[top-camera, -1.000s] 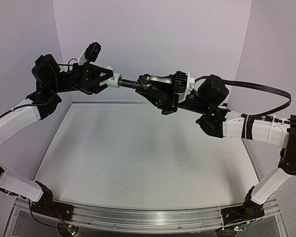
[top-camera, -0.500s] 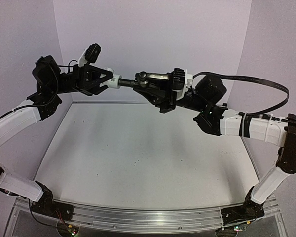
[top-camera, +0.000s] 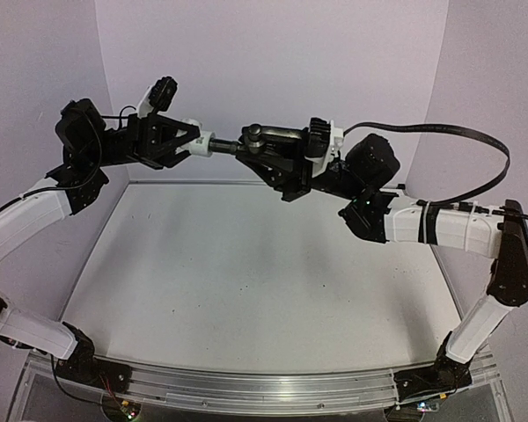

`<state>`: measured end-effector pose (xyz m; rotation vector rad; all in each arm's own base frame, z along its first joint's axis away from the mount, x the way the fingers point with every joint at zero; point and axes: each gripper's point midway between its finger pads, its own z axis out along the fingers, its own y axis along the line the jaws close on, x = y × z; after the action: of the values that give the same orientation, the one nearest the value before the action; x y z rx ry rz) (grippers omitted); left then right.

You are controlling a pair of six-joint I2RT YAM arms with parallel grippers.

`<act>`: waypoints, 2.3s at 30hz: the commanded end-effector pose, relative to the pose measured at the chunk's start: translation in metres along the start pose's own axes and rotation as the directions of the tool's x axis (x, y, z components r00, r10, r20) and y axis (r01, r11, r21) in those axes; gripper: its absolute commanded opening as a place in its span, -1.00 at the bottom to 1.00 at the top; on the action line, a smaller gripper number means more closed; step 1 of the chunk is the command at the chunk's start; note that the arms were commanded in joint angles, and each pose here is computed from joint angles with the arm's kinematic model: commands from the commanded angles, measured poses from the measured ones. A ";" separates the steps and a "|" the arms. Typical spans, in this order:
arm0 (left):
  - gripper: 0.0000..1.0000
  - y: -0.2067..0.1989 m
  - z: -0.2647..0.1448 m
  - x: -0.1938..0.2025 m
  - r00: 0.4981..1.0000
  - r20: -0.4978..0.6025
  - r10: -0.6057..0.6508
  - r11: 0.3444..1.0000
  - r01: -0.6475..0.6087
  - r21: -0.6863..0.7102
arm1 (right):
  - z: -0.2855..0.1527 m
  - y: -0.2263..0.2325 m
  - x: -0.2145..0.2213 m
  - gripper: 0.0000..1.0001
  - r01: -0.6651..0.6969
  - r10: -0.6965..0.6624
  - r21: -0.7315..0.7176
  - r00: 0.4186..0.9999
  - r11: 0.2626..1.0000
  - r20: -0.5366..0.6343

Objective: Install the water faucets

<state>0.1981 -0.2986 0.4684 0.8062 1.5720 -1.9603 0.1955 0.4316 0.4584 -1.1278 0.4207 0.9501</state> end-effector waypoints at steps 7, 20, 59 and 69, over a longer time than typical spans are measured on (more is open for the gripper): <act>-1.00 -0.035 -0.001 -0.001 0.982 0.017 0.187 0.981 -0.187 0.049 | 0.012 -0.020 0.002 -1.00 -0.189 0.181 0.080 0.978 0.979 0.102; -1.00 -0.038 -0.003 -0.003 0.930 0.053 0.363 0.931 -0.364 0.027 | 0.018 -0.029 0.025 -1.00 -0.382 0.372 0.098 0.922 0.919 0.106; -1.00 -0.019 -0.024 0.005 0.385 0.032 0.922 0.382 -0.897 -0.223 | 0.043 -0.029 0.081 -1.00 -0.916 0.917 -0.030 0.398 0.399 0.025; -1.00 0.019 -0.031 0.015 0.309 -0.129 0.942 0.262 -0.920 -0.292 | 0.035 -0.042 0.117 -1.00 -0.994 0.993 0.013 0.111 0.112 -0.031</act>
<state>0.2224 -0.2637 0.4516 1.0302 0.9492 -0.8393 0.2781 0.4808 0.4518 -0.7855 1.0515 2.0162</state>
